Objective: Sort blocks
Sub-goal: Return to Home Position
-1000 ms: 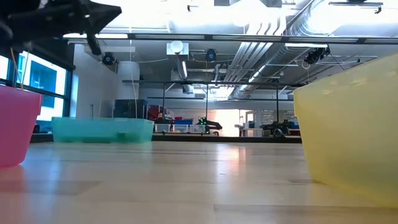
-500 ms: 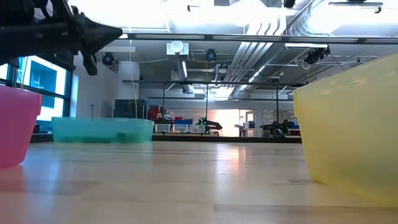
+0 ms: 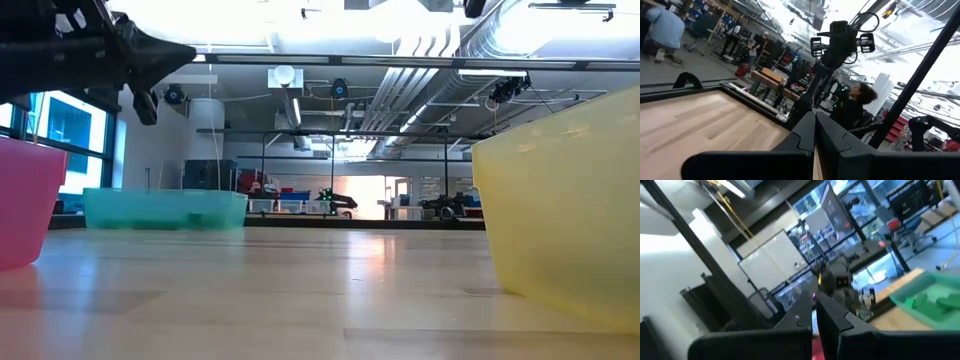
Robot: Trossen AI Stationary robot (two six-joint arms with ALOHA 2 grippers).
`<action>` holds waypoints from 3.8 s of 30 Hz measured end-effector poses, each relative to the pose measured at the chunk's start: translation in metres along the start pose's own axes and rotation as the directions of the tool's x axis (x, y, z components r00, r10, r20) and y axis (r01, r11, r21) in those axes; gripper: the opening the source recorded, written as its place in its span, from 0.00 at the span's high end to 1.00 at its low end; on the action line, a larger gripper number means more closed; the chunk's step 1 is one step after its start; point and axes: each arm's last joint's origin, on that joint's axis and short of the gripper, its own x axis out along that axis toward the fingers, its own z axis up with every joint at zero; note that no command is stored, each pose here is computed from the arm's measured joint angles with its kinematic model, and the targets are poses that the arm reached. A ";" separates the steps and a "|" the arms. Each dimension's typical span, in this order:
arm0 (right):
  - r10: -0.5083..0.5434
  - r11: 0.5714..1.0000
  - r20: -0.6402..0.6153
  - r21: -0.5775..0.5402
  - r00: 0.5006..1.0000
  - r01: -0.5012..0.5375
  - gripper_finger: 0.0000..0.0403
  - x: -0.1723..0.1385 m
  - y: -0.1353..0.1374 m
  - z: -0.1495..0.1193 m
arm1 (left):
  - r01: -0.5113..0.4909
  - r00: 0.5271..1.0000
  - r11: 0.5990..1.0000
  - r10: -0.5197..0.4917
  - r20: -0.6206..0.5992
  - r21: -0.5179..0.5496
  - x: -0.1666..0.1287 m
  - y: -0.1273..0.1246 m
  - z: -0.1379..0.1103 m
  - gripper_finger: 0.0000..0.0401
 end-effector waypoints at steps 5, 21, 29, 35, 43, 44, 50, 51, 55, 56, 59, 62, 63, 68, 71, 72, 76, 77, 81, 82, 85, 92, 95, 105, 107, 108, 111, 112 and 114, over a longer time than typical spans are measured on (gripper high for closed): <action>0.030 1.000 -0.058 0.005 0.998 -0.030 1.00 -0.009 -0.014 -0.022 | -0.014 1.000 1.000 0.014 -0.024 0.001 0.000 0.001 -0.002 1.00; 0.307 0.947 0.114 -0.134 0.945 -0.292 1.00 -0.124 -0.045 -0.066 | -0.020 0.999 1.000 0.020 -0.033 0.002 0.000 0.002 -0.003 1.00; 0.306 0.940 0.021 -0.169 0.952 -0.298 1.00 -0.124 -0.068 -0.105 | -0.022 0.999 1.000 0.022 -0.034 0.002 0.000 0.002 -0.003 1.00; -0.101 0.982 -0.130 -0.173 0.986 0.078 1.00 -0.123 -0.093 -0.129 | -0.022 0.999 1.000 0.022 -0.035 0.002 0.000 0.002 -0.004 1.00; -0.180 0.971 -0.108 -0.181 0.978 0.159 1.00 -0.123 -0.097 -0.130 | -0.024 0.999 1.000 0.024 -0.039 0.003 0.000 0.002 -0.004 1.00; -0.175 0.972 -0.112 -0.180 0.978 0.153 1.00 -0.123 -0.097 -0.130 | -0.024 0.999 1.000 0.024 -0.039 0.002 0.000 0.002 -0.004 1.00; -0.159 0.975 -0.122 -0.178 0.980 0.136 1.00 -0.123 -0.096 -0.131 | -0.024 0.999 1.000 0.025 -0.040 0.003 0.000 0.002 -0.004 1.00; -0.159 0.975 -0.123 -0.178 0.980 0.136 1.00 -0.123 -0.096 -0.131 | -0.024 0.999 1.000 0.025 -0.040 0.003 0.000 0.002 -0.004 1.00; -0.159 0.975 -0.122 -0.178 0.980 0.136 1.00 -0.123 -0.096 -0.131 | -0.024 0.999 1.000 0.024 -0.040 0.003 0.000 0.002 -0.004 1.00; -0.159 0.975 -0.122 -0.178 0.980 0.136 1.00 -0.123 -0.095 -0.131 | -0.024 0.999 1.000 0.024 -0.040 0.003 0.000 0.002 -0.004 1.00; -0.159 0.975 -0.122 -0.178 0.980 0.136 1.00 -0.123 -0.096 -0.131 | -0.024 0.999 1.000 0.025 -0.040 0.003 0.000 0.002 -0.004 1.00; -0.159 0.975 -0.121 -0.178 0.980 0.136 1.00 -0.123 -0.095 -0.131 | -0.024 0.999 1.000 0.024 -0.040 0.003 0.000 0.002 -0.004 1.00; -0.159 0.975 -0.121 -0.178 0.980 0.136 1.00 -0.123 -0.095 -0.131 | -0.024 0.999 1.000 0.024 -0.040 0.003 0.000 0.002 -0.004 1.00; -0.159 0.975 -0.121 -0.178 0.980 0.136 1.00 -0.123 -0.095 -0.131 | -0.024 0.999 1.000 0.024 -0.040 0.003 0.000 0.002 -0.004 1.00; -0.159 0.975 -0.121 -0.178 0.980 0.136 1.00 -0.123 -0.095 -0.131 | -0.024 0.999 1.000 0.024 -0.040 0.003 0.000 0.002 -0.004 1.00; -0.159 0.975 -0.121 -0.178 0.980 0.136 1.00 -0.123 -0.095 -0.131 | -0.024 0.999 1.000 0.024 -0.040 0.003 0.000 0.002 -0.004 1.00; -0.159 0.975 -0.121 -0.178 0.980 0.136 1.00 -0.123 -0.095 -0.131 | -0.024 0.999 1.000 0.024 -0.040 0.003 0.000 0.002 -0.004 1.00; -0.159 0.975 -0.121 -0.178 0.980 0.136 1.00 -0.123 -0.095 -0.131 | -0.024 0.999 1.000 0.024 -0.040 0.003 0.000 0.002 -0.004 1.00; -0.159 0.975 -0.121 -0.178 0.980 0.137 1.00 -0.123 -0.095 -0.131 | -0.024 0.999 1.000 0.024 -0.040 0.003 0.000 0.002 -0.004 1.00; -0.159 0.975 -0.121 -0.178 0.980 0.136 1.00 -0.123 -0.095 -0.131 | -0.024 0.999 1.000 0.024 -0.040 0.003 0.000 0.002 -0.004 1.00; -0.159 0.975 -0.121 -0.178 0.980 0.136 1.00 -0.123 -0.095 -0.131 | -0.024 0.999 1.000 0.024 -0.040 0.003 0.000 0.002 -0.004 1.00; -0.159 0.975 -0.121 -0.178 0.980 0.137 1.00 -0.123 -0.095 -0.131 | -0.007 0.992 0.989 0.025 -0.121 0.147 -0.014 0.002 -0.004 1.00; -0.159 0.975 -0.121 -0.178 0.980 0.137 1.00 -0.123 -0.095 -0.131 | 0.022 0.987 0.972 0.016 -0.159 0.232 -0.025 0.003 -0.004 1.00; -0.160 0.975 -0.122 -0.178 0.980 0.137 1.00 -0.123 -0.096 -0.131 | 0.089 0.974 0.876 0.022 -0.225 0.473 -0.042 0.008 -0.008 1.00; -0.161 0.974 -0.123 -0.178 0.979 0.138 1.00 -0.123 -0.096 -0.131 | 0.097 0.975 0.866 0.016 -0.222 0.491 -0.042 0.008 -0.007 1.00; -0.162 0.974 -0.124 -0.178 0.979 0.139 1.00 -0.123 -0.096 -0.131 | 0.099 0.974 0.863 0.018 -0.226 0.495 -0.042 0.008 -0.008 1.00; -0.166 0.974 -0.129 -0.180 0.978 0.142 1.00 -0.123 -0.096 -0.132 | 0.092 0.975 0.857 0.027 -0.223 0.507 -0.042 0.008 -0.008 1.00; -0.166 0.973 -0.130 -0.180 0.978 0.142 1.00 -0.123 -0.096 -0.132 | 0.091 0.974 0.857 0.030 -0.226 0.507 -0.041 0.009 -0.008 1.00; -0.167 0.973 -0.130 -0.180 0.977 0.142 1.00 -0.123 -0.096 -0.132 | 0.091 0.973 0.857 0.032 -0.228 0.508 -0.041 0.009 -0.008 1.00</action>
